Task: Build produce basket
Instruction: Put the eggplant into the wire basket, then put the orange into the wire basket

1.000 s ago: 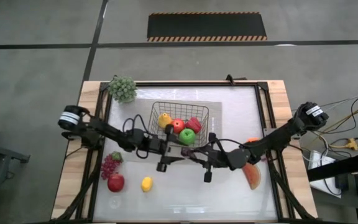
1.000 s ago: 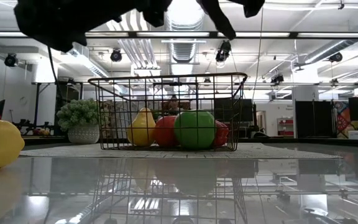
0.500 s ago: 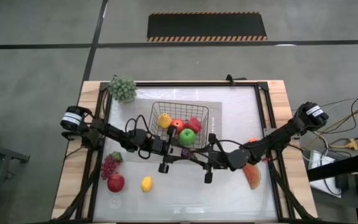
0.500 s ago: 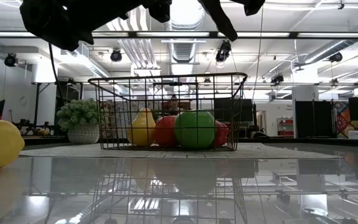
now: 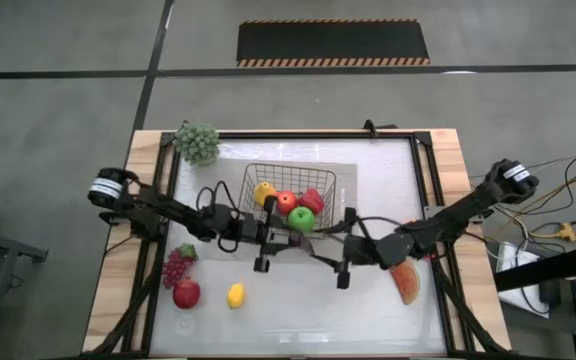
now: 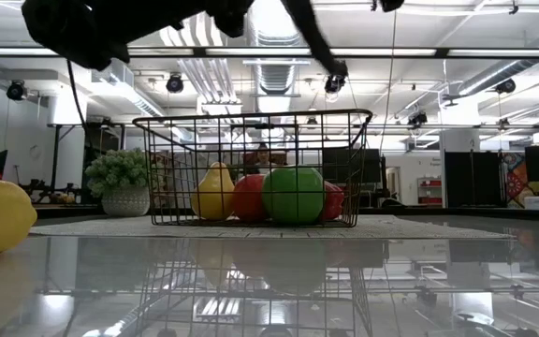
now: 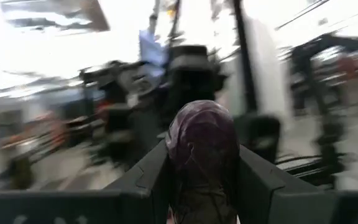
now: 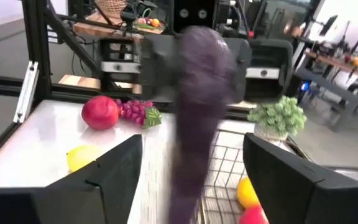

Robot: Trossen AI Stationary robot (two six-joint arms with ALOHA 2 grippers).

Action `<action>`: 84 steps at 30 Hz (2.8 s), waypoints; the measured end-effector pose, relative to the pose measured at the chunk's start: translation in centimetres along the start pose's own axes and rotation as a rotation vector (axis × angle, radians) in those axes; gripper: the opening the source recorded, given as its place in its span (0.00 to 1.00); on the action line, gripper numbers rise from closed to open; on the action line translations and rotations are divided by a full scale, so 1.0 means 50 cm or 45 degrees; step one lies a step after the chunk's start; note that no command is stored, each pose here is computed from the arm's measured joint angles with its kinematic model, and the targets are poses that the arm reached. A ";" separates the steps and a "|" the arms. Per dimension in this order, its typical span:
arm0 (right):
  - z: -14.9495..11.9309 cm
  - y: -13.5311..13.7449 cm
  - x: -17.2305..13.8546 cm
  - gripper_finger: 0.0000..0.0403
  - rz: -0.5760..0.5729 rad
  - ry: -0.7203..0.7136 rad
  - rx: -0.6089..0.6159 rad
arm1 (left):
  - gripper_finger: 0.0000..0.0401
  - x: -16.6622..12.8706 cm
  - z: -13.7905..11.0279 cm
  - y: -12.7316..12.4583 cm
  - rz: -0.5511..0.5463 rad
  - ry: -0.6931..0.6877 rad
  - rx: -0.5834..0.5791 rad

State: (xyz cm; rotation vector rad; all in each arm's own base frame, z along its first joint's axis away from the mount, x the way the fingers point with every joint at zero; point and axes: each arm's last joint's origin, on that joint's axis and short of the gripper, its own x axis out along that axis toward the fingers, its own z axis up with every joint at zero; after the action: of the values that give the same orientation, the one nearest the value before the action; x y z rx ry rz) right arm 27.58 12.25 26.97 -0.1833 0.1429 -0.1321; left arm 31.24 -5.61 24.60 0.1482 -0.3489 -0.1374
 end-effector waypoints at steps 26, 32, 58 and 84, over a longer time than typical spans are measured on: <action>-0.015 -0.023 -0.033 0.66 -0.023 0.148 0.133 | 0.31 -0.118 -0.031 0.076 0.792 0.722 0.163; -0.015 -0.023 -0.033 0.67 -0.023 0.153 0.130 | 0.32 -0.125 -0.067 0.070 0.770 0.860 0.166; -0.016 -0.023 -0.033 0.69 -0.021 0.157 0.137 | 0.40 -0.124 -0.084 0.066 0.753 0.878 0.107; -0.021 -0.023 -0.034 0.67 -0.022 0.183 0.143 | 0.52 -0.103 -0.036 0.035 0.578 0.780 0.144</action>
State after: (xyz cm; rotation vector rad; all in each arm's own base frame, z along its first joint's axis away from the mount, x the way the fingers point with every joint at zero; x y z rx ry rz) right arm 25.62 11.20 26.37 -0.0629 0.2766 -0.1704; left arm 27.27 -2.87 21.51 0.2109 0.2267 0.3739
